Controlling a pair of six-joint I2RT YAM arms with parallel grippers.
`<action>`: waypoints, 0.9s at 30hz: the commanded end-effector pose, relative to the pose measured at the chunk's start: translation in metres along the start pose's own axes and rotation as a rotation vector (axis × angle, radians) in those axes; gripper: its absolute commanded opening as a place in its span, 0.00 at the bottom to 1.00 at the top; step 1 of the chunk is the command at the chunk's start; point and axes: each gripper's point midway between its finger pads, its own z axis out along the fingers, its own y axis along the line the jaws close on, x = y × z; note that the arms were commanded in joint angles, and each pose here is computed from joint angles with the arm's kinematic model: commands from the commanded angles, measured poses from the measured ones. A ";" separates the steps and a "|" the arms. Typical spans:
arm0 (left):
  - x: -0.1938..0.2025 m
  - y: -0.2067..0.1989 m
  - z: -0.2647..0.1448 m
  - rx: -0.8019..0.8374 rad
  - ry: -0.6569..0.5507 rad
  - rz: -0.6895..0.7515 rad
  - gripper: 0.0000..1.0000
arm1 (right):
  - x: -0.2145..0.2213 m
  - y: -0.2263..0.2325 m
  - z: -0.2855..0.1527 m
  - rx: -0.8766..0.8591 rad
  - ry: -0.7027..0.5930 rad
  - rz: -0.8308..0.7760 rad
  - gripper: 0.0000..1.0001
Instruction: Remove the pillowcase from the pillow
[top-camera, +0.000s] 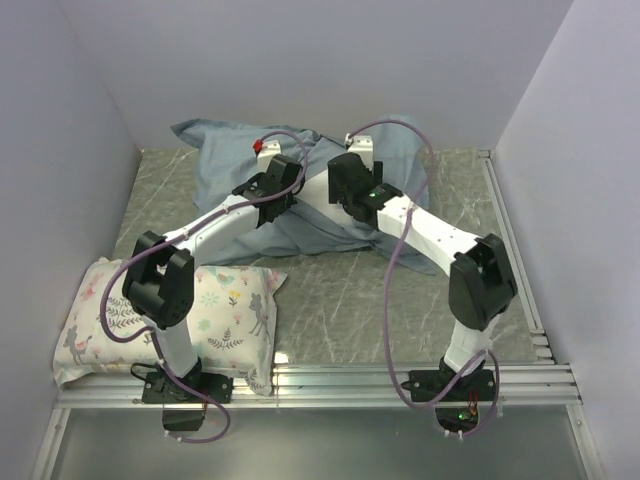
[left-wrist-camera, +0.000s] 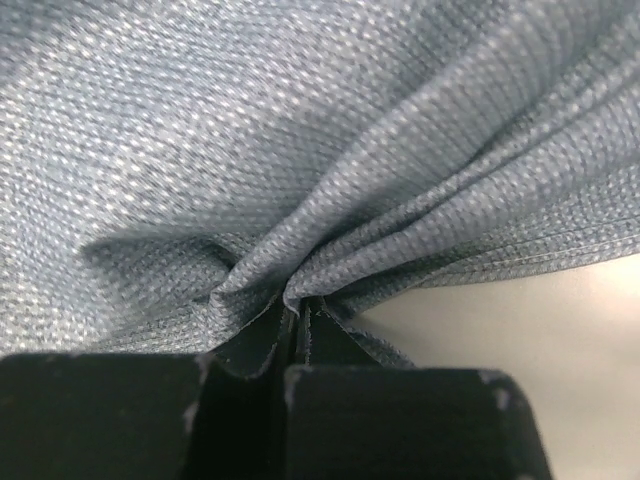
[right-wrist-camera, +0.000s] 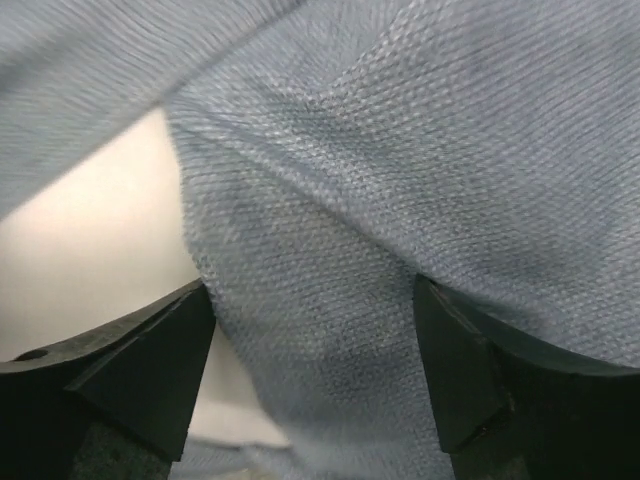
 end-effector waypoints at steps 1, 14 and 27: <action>0.040 0.019 -0.006 -0.041 0.127 0.088 0.00 | -0.001 -0.038 0.004 0.187 0.020 -0.068 0.80; 0.036 0.063 -0.004 -0.120 0.118 -0.047 0.01 | 0.050 -0.216 0.032 0.341 0.177 0.422 0.18; -0.015 -0.012 -0.033 0.088 0.058 0.038 0.12 | 0.122 -0.105 0.072 -0.265 0.334 0.651 0.11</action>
